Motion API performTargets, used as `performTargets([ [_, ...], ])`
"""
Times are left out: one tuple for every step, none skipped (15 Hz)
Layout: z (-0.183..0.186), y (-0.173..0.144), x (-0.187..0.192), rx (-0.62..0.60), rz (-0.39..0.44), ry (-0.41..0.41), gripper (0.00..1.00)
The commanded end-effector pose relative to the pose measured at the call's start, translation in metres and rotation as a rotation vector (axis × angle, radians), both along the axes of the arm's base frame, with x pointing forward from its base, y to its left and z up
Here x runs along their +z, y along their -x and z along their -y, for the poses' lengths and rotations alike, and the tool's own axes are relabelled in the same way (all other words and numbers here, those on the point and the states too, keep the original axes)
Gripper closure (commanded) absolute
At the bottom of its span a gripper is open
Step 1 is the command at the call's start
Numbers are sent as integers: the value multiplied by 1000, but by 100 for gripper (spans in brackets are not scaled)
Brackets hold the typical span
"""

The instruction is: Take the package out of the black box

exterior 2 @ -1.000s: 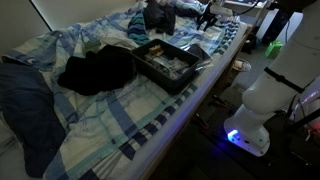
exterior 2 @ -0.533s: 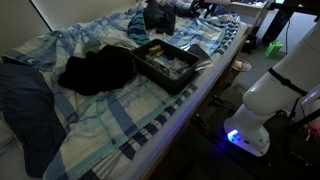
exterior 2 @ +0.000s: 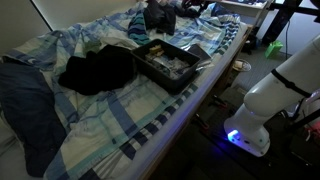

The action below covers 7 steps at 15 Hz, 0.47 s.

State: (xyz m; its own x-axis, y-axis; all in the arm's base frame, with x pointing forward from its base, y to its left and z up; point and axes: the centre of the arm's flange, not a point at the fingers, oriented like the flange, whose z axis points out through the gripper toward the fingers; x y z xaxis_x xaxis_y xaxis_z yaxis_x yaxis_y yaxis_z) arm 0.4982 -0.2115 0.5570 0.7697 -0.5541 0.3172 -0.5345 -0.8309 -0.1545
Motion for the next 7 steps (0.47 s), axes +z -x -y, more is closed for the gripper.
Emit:
performTargets([
  [3,1,-1,-4,-2,-1,0],
  [7,2,-2,-10,-3,-1,0],
  [10,3,-2,-15,-4,-2,0],
  [10,3,-3,-16,-4,-2,0],
  [10,3,-3,-14,-4,-2,0],
  [9,3,-3,-12,-4,-2,0],
  [8,2,-3,-10,-4,-1,0],
])
